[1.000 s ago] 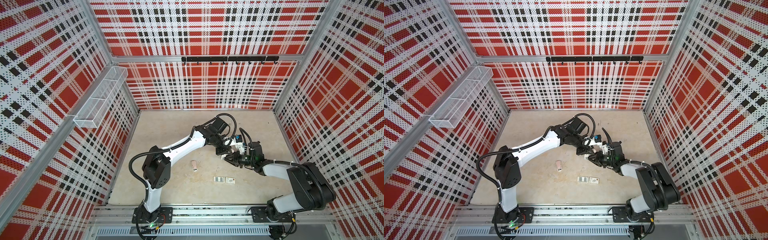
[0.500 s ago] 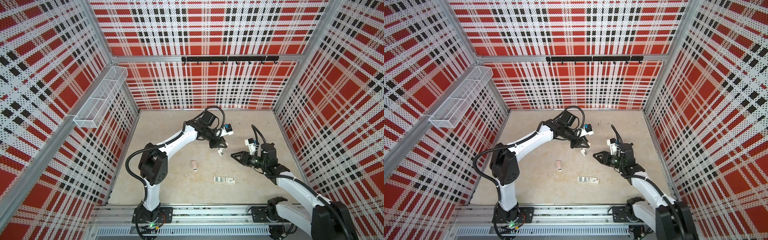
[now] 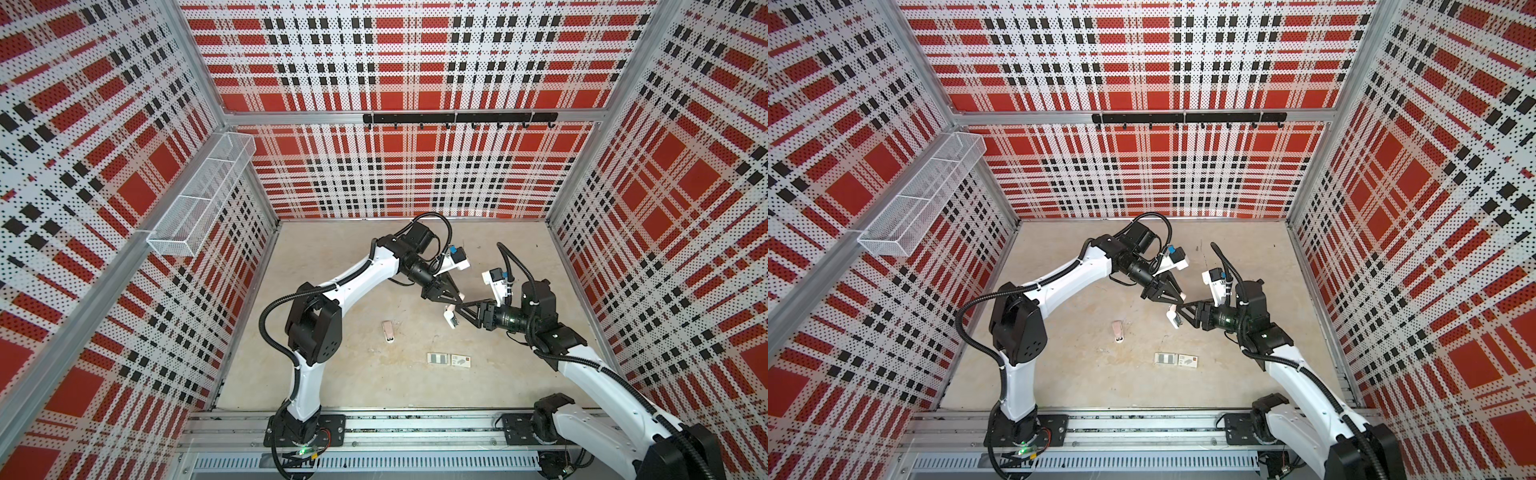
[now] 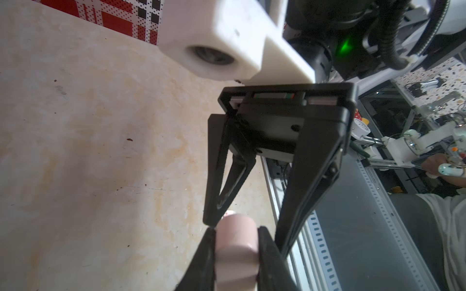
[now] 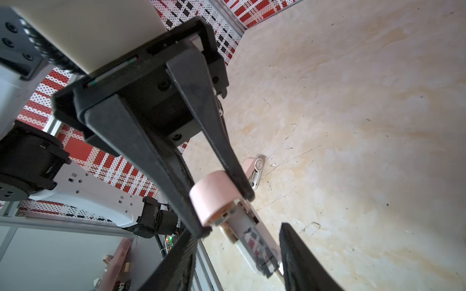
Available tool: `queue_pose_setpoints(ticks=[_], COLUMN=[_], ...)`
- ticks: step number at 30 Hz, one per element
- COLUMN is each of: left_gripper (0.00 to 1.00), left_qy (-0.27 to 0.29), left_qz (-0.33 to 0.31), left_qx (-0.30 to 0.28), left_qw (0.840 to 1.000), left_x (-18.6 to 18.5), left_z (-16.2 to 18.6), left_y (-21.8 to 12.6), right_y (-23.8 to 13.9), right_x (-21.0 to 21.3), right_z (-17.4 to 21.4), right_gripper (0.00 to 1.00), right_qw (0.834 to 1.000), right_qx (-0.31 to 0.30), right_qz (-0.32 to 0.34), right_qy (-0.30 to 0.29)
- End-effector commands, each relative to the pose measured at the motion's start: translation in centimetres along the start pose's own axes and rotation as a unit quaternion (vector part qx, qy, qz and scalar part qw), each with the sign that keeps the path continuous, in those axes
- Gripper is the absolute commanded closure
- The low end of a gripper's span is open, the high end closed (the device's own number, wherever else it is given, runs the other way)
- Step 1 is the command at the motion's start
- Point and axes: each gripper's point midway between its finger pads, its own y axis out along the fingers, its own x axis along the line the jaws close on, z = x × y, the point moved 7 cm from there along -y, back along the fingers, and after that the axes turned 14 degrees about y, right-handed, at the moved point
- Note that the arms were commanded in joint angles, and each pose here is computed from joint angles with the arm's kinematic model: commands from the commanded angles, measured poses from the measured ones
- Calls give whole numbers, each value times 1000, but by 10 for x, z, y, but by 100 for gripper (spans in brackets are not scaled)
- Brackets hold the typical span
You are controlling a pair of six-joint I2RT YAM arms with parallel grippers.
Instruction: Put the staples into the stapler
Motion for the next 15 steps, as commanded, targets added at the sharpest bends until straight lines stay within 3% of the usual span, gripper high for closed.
queue_pose_setpoints(ticks=[1, 15], left_gripper=[82, 82], left_qy=[-13, -34], left_qz=[32, 77], left_qx=[-31, -62], left_qw=[999, 994], left_x=[-4, -5], left_z=[-11, -20], left_y=[-5, -2], right_y=[3, 13], right_x=[12, 22], right_z=[-7, -7], right_gripper=[45, 58], right_qw=[999, 998], right_qx=[-5, 3], right_qz=[-16, -55], right_qy=[-28, -24])
